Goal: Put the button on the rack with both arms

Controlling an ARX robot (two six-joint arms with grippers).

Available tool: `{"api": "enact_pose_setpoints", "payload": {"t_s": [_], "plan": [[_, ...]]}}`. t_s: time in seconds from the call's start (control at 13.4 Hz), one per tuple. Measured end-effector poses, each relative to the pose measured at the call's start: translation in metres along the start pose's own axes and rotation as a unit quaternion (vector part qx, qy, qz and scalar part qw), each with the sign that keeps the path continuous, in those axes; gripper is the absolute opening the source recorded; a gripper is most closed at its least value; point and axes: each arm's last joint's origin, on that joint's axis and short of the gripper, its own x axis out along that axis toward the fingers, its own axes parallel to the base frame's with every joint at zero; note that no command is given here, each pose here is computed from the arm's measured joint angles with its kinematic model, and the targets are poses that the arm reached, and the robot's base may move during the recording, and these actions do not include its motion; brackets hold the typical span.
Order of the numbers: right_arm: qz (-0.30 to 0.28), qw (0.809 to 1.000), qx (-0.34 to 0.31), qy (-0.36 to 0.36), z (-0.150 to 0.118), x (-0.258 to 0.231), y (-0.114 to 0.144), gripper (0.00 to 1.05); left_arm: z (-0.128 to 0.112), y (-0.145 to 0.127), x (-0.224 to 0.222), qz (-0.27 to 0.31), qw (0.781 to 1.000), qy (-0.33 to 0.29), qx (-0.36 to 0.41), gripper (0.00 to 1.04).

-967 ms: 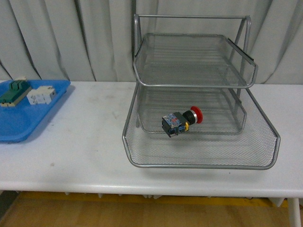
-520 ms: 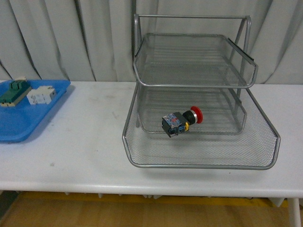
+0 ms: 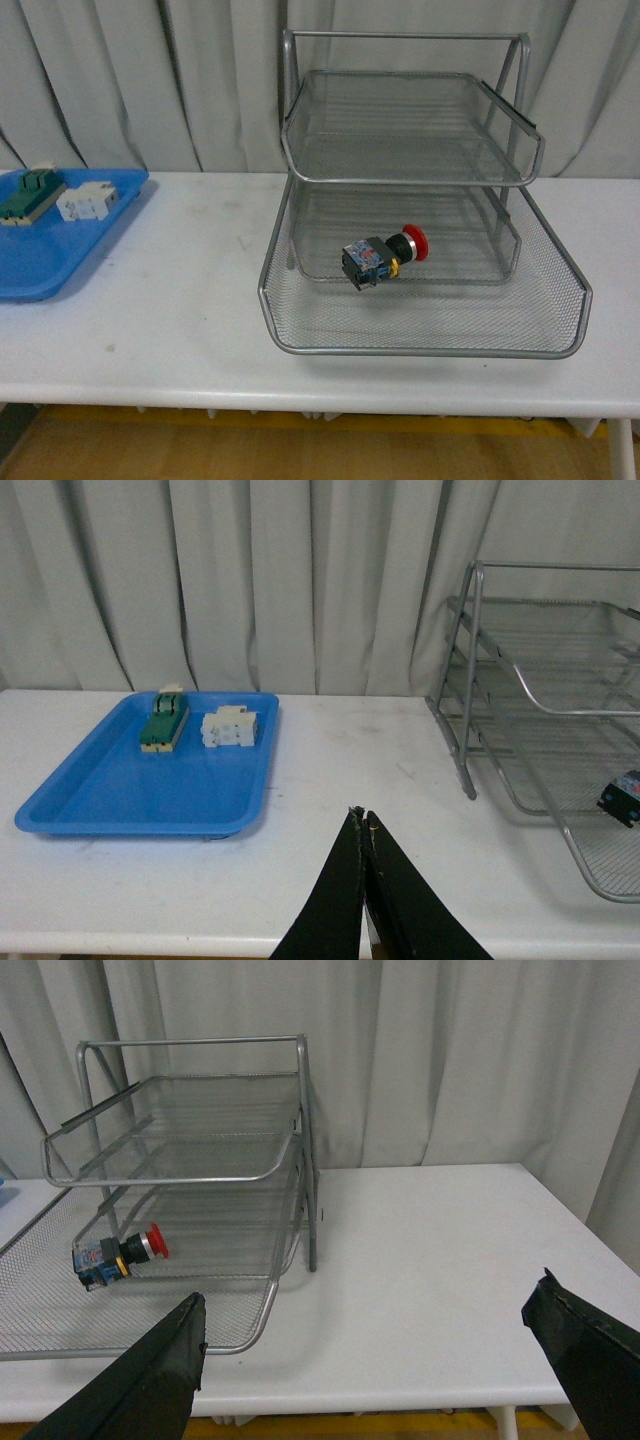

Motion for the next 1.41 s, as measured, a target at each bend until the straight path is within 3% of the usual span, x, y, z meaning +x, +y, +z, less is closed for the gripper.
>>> {"api": "enact_pose_setpoints", "payload": {"t_s": [0.22,0.3,0.45,0.52,0.59,0.67,0.97,1.04,1.41], "plan": [[0.000,1.000,0.000,0.000,0.000,0.000,0.000,0.98,-0.007,0.000,-0.010,-0.001,1.000,0.027,0.000,0.02],[0.000,1.000,0.000,0.000,0.000,0.000,0.000,0.98,0.000,0.000,-0.013,0.001,1.000,-0.005,0.000,0.02],[0.000,1.000,0.000,0.000,0.000,0.000,0.000,0.98,-0.003,0.000,-0.012,0.000,1.000,0.006,-0.001,0.06],[0.000,1.000,0.000,0.001,0.000,0.000,0.000,0.98,-0.004,0.000,-0.012,0.000,1.000,0.007,-0.001,0.18],[0.039,0.997,0.004,0.068,-0.003,0.002,0.001,0.98,-0.004,0.000,-0.012,0.000,1.000,0.007,-0.001,0.31],[0.093,0.987,0.011,0.129,-0.002,0.018,0.009,0.98,-0.003,0.000,-0.012,0.000,1.000,0.006,-0.001,0.51],[0.125,0.961,0.085,0.233,0.003,0.077,0.025,0.98,-0.004,0.000,-0.012,0.000,1.000,0.006,0.000,0.99],[0.128,0.950,0.092,0.268,-0.002,0.089,0.032,0.92,-0.003,0.000,-0.012,0.000,1.000,0.006,0.000,0.98],[0.137,0.910,0.090,0.381,-0.047,0.135,0.084,0.29,-0.003,0.000,-0.012,0.000,1.000,0.006,0.000,0.98]]}}
